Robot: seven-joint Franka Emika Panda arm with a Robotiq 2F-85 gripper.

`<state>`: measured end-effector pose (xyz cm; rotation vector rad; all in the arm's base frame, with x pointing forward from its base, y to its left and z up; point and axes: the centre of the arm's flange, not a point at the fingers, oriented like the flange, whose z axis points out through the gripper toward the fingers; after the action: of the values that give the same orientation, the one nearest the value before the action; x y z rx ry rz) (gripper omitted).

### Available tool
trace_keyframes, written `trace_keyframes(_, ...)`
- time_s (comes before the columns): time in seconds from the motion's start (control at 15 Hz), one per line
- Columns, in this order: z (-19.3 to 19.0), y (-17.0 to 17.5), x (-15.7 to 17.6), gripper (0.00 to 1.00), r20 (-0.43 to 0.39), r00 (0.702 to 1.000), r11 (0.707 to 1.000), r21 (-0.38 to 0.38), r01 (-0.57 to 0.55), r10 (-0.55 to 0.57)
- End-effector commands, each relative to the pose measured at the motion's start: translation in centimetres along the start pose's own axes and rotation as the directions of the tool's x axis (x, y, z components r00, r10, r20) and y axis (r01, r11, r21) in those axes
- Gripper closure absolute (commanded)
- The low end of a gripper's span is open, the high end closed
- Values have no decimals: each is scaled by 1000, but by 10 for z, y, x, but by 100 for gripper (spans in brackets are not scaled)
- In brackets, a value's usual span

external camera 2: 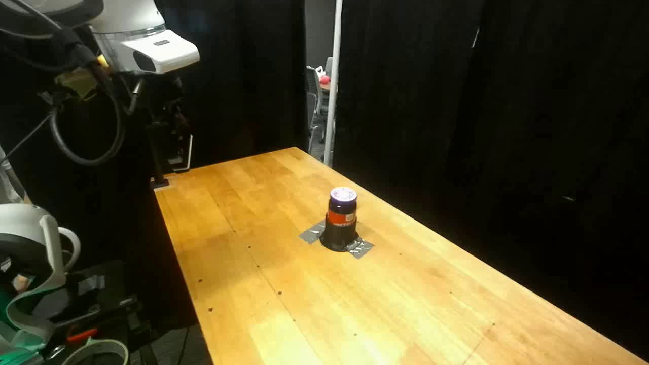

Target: Put the rubber band around the base of the cup

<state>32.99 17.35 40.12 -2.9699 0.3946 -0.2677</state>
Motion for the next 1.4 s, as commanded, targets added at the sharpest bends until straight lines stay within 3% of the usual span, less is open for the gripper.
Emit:
trace_keyframes(0.0, -1, 0, 0, 0, -2, 1000, 1000, 1, 0, 0)
trace_keyframes(0.47, -2, -1, 1, 0, -4, 1000, 1000, 3, 1, -1)
trace_keyframes(0.53, 1, -9, 7, 0, 11, 1000, 998, -57, 17, -17)
trace_keyframes(0.93, 32, -53, 92, 0, 69, 994, 943, -316, 106, -89)
trace_keyframes(1.07, 45, -65, 123, 0, 48, 994, 932, -344, 110, -99)
trace_keyframes(1.33, 75, -77, 183, 0, -11, 992, 947, -300, 117, -126)
